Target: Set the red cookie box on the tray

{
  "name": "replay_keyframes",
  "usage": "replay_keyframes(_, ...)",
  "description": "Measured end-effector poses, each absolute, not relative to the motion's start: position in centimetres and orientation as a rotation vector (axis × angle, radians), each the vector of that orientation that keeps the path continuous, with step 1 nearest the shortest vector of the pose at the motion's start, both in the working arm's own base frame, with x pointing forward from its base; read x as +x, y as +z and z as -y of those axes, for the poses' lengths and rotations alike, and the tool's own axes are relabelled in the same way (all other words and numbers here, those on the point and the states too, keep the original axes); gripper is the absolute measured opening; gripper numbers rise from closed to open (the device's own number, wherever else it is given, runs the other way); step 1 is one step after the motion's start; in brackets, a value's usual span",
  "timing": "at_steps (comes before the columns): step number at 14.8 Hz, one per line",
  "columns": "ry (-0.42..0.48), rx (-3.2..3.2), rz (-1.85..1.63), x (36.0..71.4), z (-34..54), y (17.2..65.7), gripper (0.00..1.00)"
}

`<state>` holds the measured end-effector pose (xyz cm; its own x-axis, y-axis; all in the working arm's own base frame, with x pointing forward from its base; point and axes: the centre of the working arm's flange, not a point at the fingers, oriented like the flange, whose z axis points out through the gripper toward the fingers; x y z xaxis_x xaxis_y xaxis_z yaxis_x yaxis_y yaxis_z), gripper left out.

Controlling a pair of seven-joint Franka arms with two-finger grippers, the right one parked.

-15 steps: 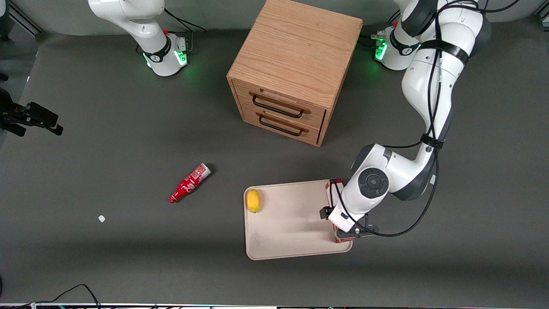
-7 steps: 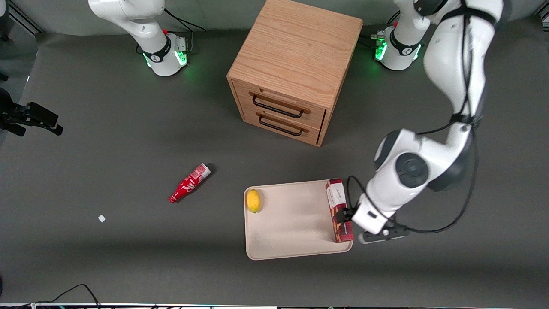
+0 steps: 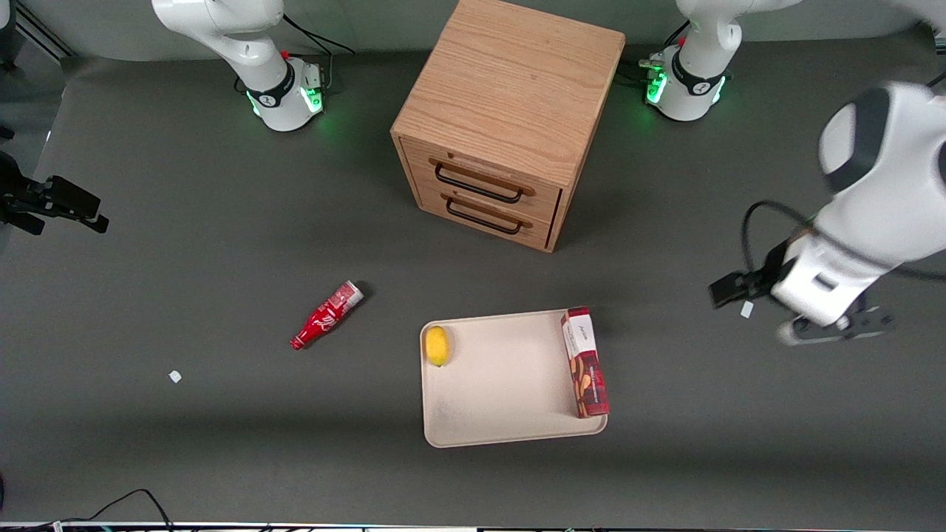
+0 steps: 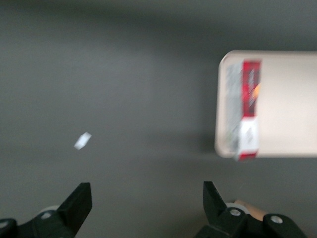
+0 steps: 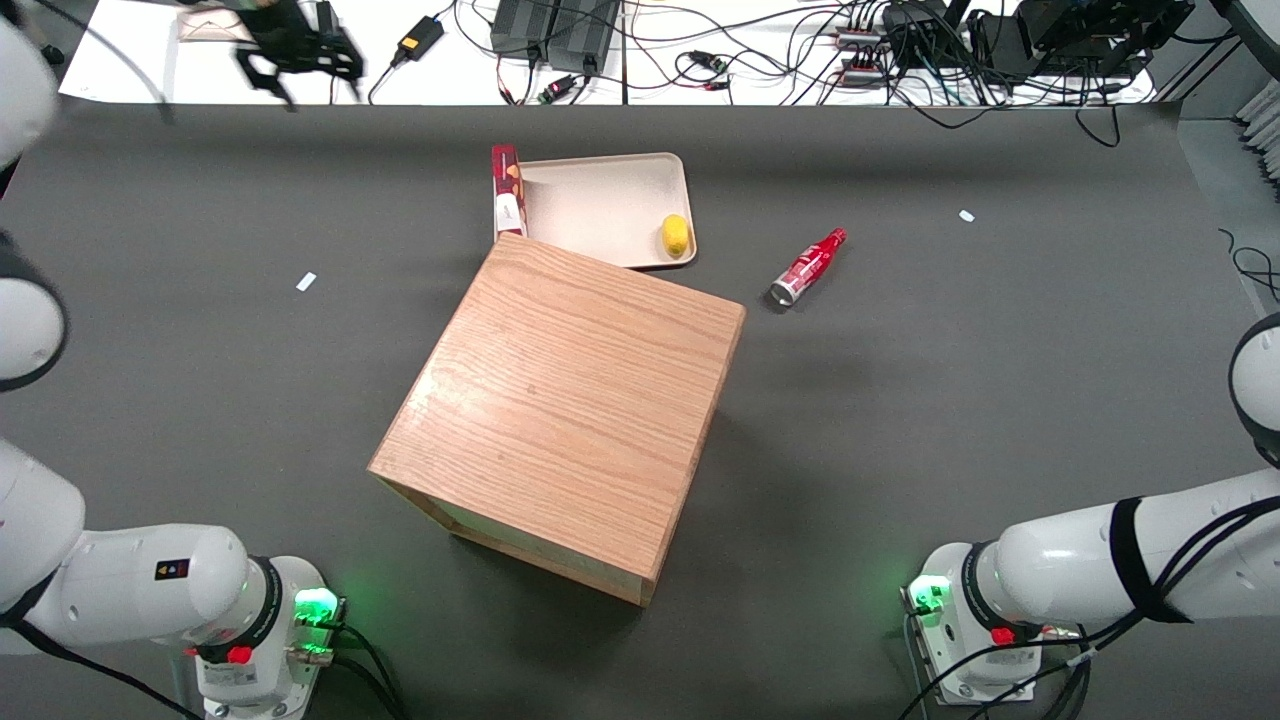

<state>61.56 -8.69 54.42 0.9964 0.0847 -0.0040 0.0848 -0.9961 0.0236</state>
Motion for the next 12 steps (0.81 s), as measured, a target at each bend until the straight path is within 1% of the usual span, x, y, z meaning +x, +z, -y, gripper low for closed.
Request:
replay_keyframes(2,-0.033,3.145,-0.088,59.2,6.1,57.1,1.0)
replay_keyframes(4,-0.02,3.166,-0.067,57.2,4.3,58.9,1.0)
replay_keyframes(7,-0.035,3.19,-0.033,54.6,2.4,60.5,1.0)
replay_keyframes(9,-0.03,3.188,-0.002,53.9,1.3,61.0,1.0)
replay_keyframes(12,-0.034,3.168,0.009,53.8,0.9,61.0,1.0)
